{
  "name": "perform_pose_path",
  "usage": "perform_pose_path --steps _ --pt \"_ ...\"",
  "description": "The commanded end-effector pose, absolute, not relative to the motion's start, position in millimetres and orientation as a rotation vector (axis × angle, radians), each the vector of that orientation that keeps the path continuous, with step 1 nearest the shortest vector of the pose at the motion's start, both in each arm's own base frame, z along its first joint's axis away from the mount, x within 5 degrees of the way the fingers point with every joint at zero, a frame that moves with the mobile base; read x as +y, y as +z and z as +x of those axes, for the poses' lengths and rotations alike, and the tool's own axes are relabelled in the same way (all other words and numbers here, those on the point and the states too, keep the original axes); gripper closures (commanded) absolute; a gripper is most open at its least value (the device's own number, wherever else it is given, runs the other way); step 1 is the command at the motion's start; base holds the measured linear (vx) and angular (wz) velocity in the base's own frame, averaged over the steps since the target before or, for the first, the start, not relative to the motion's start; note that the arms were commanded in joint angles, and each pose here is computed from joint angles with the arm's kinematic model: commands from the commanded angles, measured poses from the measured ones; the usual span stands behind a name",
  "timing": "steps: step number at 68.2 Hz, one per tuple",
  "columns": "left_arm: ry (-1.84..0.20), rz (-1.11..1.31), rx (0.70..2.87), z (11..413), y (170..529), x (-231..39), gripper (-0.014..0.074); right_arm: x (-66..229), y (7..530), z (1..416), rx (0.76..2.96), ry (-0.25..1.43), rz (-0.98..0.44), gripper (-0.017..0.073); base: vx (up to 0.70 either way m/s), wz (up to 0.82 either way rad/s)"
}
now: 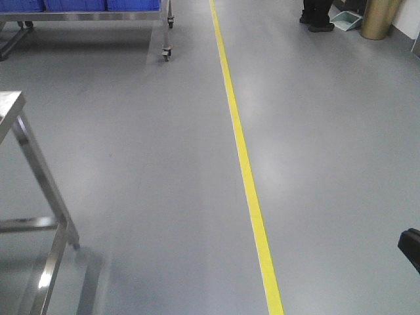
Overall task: Move and align brake pads A on conveyor
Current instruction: 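Drive along the yellow floor line past the blue bin racks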
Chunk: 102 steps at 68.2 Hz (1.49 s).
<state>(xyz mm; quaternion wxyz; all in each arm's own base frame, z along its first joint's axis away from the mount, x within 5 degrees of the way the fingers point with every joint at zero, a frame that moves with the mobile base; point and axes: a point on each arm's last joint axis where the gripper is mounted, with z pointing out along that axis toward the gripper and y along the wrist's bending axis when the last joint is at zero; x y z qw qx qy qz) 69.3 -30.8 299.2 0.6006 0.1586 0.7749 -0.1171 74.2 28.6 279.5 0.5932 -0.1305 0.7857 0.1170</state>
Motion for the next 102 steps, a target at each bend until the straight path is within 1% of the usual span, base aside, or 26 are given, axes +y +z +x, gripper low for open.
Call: perform_pose_path --steps 1,70,88,102 --pt "-0.283 0.327 1.722 71.3 312.6 -30.3 0.0601 27.9 293.5 76.8 1.739 0.266 -0.279 0.0565 0.7 -0.02" --pt "-0.284 0.327 1.725 71.7 312.4 -30.5 0.0601 27.9 293.5 76.8 1.739 0.266 -0.279 0.0565 0.7 -0.05" --pt "-0.284 0.327 1.724 71.7 312.5 -30.4 0.0601 28.0 293.3 77.3 1.742 0.266 -0.279 0.0565 0.57 0.03" --pt "-0.284 0.327 1.724 71.7 312.5 -30.4 0.0601 28.0 293.3 77.3 1.742 0.266 -0.279 0.0565 0.38 0.16"
